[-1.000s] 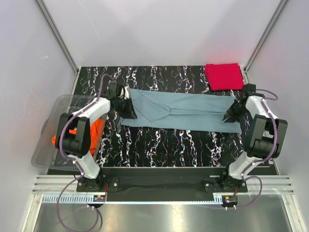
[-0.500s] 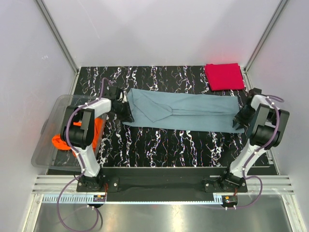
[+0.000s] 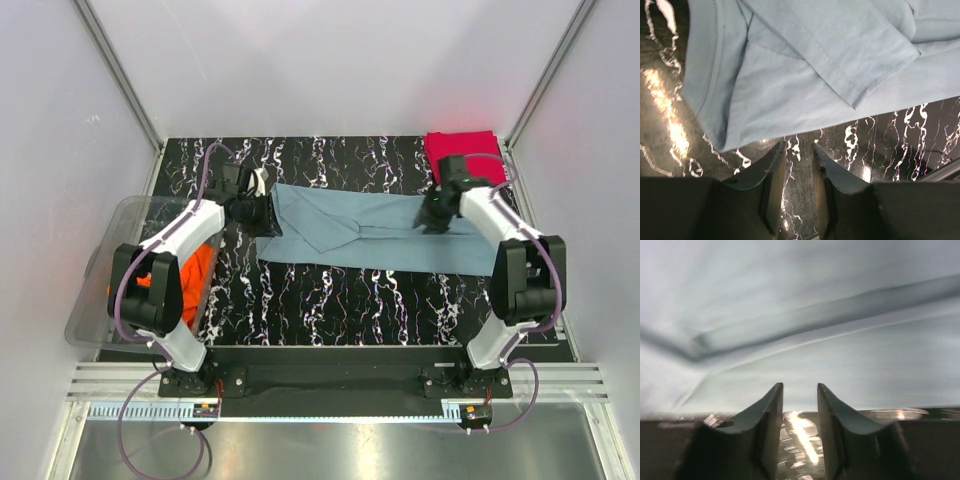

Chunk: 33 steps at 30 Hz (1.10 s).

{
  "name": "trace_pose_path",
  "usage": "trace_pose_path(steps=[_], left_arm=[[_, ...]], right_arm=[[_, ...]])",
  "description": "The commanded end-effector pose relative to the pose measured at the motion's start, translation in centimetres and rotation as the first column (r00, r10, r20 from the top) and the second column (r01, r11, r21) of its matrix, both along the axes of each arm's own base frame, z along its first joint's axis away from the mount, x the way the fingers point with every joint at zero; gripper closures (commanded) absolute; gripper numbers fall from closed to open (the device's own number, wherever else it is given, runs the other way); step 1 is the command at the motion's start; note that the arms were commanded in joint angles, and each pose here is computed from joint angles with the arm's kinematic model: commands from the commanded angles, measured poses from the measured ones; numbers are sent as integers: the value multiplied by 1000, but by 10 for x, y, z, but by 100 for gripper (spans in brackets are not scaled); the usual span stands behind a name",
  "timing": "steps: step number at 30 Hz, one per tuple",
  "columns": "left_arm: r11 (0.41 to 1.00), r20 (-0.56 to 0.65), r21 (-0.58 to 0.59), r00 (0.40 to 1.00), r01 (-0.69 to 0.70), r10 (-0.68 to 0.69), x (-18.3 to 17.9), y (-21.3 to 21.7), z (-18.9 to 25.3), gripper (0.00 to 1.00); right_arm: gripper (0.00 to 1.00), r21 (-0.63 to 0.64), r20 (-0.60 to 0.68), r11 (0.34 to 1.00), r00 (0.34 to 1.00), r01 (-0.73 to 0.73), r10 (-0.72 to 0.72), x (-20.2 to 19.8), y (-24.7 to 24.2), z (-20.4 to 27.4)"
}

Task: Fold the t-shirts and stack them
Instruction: Fold the tshirt

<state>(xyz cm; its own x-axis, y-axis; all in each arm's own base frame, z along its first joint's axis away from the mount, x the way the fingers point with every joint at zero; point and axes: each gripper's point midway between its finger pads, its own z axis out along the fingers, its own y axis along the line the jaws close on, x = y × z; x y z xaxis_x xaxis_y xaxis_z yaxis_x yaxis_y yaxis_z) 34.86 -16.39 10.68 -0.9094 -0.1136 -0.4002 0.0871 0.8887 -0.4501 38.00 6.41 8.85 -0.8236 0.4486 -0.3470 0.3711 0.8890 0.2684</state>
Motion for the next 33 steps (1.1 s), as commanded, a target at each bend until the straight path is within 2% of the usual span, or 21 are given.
trace_pose_path(steps=[1,2,3,5,8,14,22,33], left_arm=[[999,-41,-32,999,32,-33,7,-9,-19,69],[999,-41,-39,999,32,-34,11,-11,-23,69],[999,-47,-43,998,29,-31,14,-12,-25,69],[999,-72,-51,997,19,-23,17,-15,-36,71],[997,-103,-76,994,-26,18,20,-18,-44,73],[997,-143,-46,989,-54,47,11,-12,-62,78],[998,-209,-7,976,-70,67,-9,0,-86,79],[997,-235,12,969,-72,73,-14,8,-96,80]], right_arm=[[66,217,53,976,999,-5,-7,7,67,-2],[68,257,69,966,997,11,-29,11,83,-5],[72,270,66,963,998,-25,7,6,108,-14],[86,277,82,961,997,-16,-8,10,125,-24],[91,257,116,965,993,-55,26,9,151,-38],[95,226,124,972,991,-70,42,11,158,-54],[96,174,127,982,991,-70,48,24,155,-69],[96,133,169,988,984,-76,53,45,151,-50]])
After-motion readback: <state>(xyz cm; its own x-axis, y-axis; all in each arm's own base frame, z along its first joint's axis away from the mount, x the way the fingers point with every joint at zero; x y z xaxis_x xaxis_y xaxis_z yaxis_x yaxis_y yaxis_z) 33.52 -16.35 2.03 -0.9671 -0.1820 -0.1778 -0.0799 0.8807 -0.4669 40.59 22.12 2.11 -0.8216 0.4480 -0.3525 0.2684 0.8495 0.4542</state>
